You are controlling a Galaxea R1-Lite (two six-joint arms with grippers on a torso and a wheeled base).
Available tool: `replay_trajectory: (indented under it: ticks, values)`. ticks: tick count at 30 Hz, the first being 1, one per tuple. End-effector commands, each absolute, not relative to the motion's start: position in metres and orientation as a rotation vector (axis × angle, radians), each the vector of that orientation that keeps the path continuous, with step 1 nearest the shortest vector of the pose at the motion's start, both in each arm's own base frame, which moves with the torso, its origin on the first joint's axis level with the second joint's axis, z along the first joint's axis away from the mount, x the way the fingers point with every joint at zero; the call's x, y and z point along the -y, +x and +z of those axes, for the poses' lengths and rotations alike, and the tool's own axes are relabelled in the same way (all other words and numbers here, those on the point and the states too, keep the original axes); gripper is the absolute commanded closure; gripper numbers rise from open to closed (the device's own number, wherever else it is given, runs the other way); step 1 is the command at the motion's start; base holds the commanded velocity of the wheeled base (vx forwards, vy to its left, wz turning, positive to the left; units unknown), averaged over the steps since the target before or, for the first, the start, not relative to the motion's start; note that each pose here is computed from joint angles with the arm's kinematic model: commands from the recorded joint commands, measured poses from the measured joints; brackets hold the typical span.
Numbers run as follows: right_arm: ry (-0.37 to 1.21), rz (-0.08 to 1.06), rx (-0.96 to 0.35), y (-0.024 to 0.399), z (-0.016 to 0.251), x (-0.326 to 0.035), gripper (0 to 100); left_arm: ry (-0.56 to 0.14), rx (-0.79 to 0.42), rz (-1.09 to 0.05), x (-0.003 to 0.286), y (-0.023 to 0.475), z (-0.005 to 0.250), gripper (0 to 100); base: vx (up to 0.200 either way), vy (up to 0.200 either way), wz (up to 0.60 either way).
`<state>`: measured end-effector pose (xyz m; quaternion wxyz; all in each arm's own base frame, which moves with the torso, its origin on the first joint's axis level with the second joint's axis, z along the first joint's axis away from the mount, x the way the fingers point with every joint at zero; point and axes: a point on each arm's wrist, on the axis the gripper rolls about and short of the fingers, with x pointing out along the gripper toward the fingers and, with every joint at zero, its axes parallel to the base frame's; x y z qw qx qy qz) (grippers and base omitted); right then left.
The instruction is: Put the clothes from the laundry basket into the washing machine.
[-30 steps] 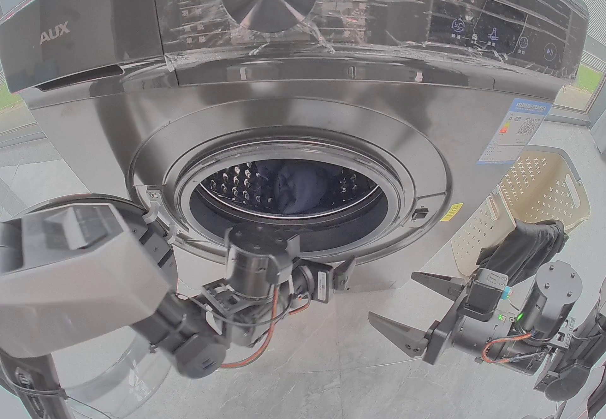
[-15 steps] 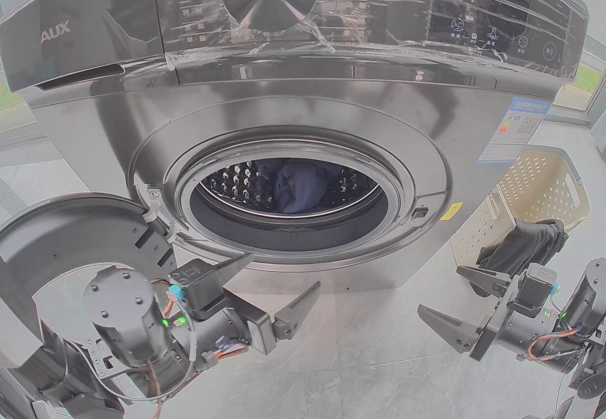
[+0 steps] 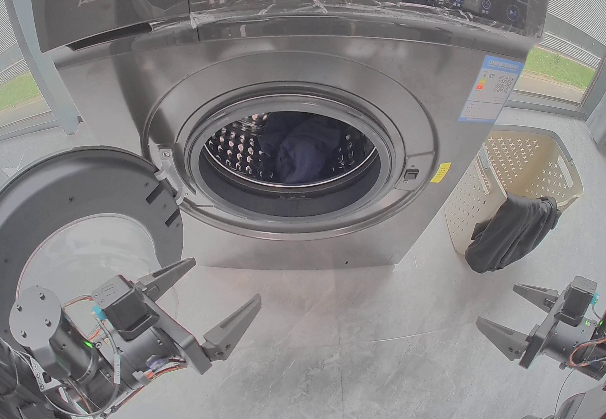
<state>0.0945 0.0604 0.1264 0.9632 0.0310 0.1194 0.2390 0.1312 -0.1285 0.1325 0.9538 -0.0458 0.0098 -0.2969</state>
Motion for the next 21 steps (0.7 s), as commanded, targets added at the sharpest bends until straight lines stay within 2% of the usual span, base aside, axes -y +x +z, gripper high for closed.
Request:
replay_trajectory:
  ticks: [1, 7, 16, 21]
  values:
    - [0.094, 0.406, -0.149, 0.063, 0.13, -0.032, 0, -0.132, 0.047, -0.566, 0.104, 0.113, 0.145, 0, -0.2, 0.0, 0.0]
    - [0.1, 0.33, -0.104, 0.045, 0.128, -0.018, 0, -0.115, 0.021, -0.548, 0.093, 0.102, 0.147, 0, -0.2, 0.0, 0.0]
    - [0.092, 0.208, -0.056, 0.026, 0.122, -0.006, 0, -0.108, -0.026, -0.452, 0.057, 0.078, 0.146, 0, 0.0, 0.0, 0.0]
    - [0.077, 0.166, -0.057, 0.02, 0.118, -0.003, 0, -0.1, -0.049, -0.397, 0.039, 0.063, 0.141, 0, -0.2, 0.0, 0.0]
